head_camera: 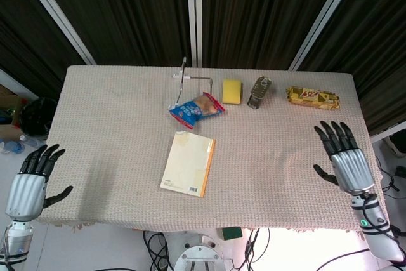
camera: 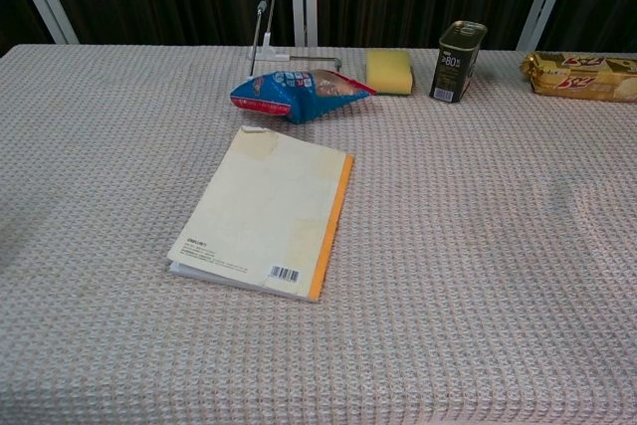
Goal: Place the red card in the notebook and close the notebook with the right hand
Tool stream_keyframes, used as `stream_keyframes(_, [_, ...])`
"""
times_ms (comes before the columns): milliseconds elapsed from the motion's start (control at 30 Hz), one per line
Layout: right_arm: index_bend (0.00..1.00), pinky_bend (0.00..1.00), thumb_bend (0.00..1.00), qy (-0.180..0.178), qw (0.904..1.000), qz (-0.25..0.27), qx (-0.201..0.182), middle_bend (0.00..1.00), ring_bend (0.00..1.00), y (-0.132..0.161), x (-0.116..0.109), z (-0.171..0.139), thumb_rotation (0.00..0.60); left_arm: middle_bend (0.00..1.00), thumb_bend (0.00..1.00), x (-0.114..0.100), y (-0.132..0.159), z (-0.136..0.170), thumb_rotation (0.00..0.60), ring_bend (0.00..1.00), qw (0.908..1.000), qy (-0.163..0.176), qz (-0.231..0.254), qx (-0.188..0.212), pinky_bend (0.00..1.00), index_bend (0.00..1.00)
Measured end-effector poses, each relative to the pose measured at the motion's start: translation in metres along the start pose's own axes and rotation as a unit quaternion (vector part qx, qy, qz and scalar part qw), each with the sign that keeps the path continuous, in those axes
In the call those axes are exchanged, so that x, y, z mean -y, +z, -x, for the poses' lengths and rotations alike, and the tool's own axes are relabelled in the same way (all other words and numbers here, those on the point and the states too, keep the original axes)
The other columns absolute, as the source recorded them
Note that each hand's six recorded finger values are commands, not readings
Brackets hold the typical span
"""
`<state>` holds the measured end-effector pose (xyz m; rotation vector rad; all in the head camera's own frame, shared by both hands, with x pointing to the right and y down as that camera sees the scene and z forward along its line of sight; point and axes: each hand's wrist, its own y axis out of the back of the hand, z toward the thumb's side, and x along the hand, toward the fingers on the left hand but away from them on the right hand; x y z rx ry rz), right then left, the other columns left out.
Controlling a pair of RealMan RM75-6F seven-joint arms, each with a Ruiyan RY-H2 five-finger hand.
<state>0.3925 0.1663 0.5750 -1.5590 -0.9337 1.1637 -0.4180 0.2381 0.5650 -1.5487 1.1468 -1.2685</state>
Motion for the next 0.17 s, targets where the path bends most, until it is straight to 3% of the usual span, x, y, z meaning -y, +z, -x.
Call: stream_keyframes(167, [0.00, 0.00, 0.17, 0.020, 0.9984, 0.024, 0.047, 0.00, 0.00, -0.034, -0.001, -0.042, 0.600, 0.13, 0.02, 0.007, -0.001, 0.000, 0.600, 0.09, 0.9999, -0.015, 0.003, -0.006, 0.16, 0.18])
